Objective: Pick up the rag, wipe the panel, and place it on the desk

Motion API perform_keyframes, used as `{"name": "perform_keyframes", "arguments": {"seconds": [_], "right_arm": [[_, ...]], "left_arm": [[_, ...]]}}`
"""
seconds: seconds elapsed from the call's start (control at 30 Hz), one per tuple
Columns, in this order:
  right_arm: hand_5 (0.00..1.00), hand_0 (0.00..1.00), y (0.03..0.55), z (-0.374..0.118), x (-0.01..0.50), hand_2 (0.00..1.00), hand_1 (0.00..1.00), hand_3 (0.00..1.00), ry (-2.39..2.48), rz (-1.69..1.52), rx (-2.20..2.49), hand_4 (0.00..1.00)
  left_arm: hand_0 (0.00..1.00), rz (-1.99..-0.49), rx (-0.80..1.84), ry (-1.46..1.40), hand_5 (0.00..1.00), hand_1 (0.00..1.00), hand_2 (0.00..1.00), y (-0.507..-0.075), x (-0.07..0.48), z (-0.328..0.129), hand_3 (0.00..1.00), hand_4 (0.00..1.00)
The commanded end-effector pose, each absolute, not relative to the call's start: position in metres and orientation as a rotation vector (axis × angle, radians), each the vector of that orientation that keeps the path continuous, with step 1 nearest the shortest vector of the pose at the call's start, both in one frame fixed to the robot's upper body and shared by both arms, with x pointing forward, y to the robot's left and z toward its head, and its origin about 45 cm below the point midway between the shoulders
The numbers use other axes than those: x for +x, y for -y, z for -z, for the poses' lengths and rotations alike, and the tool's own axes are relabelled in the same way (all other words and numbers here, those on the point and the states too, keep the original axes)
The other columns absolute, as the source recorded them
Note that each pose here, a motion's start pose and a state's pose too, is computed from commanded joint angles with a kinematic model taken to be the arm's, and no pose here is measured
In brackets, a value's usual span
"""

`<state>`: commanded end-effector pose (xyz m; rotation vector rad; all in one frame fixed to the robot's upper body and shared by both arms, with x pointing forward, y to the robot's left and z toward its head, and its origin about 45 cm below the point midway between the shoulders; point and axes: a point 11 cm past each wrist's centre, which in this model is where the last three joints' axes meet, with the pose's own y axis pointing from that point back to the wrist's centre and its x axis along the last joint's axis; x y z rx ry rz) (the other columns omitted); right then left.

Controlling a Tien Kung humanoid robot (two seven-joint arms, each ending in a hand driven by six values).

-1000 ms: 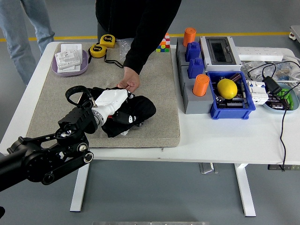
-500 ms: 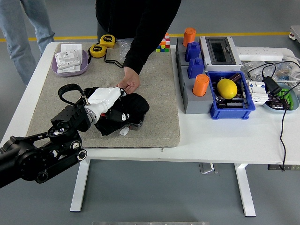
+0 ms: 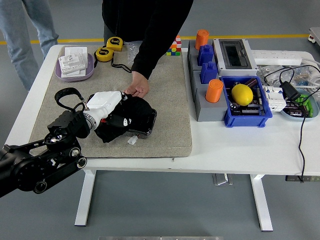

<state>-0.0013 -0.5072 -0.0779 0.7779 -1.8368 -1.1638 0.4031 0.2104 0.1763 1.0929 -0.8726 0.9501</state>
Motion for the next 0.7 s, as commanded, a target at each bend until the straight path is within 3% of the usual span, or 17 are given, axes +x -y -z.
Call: {"name": "perform_keyframes", "arguments": {"seconds": [0.7], "right_arm": [[0.519, 0.742, 0.505, 0.079, -0.002, 0.703, 0.711, 0.601, 1.831, 1.169, 0.780, 0.998]], "left_arm": [[0.269, -1.019, 1.138, 0.883, 0.068, 0.165, 0.321, -0.244, 0.417, -0.185, 0.551, 0.537]]}}
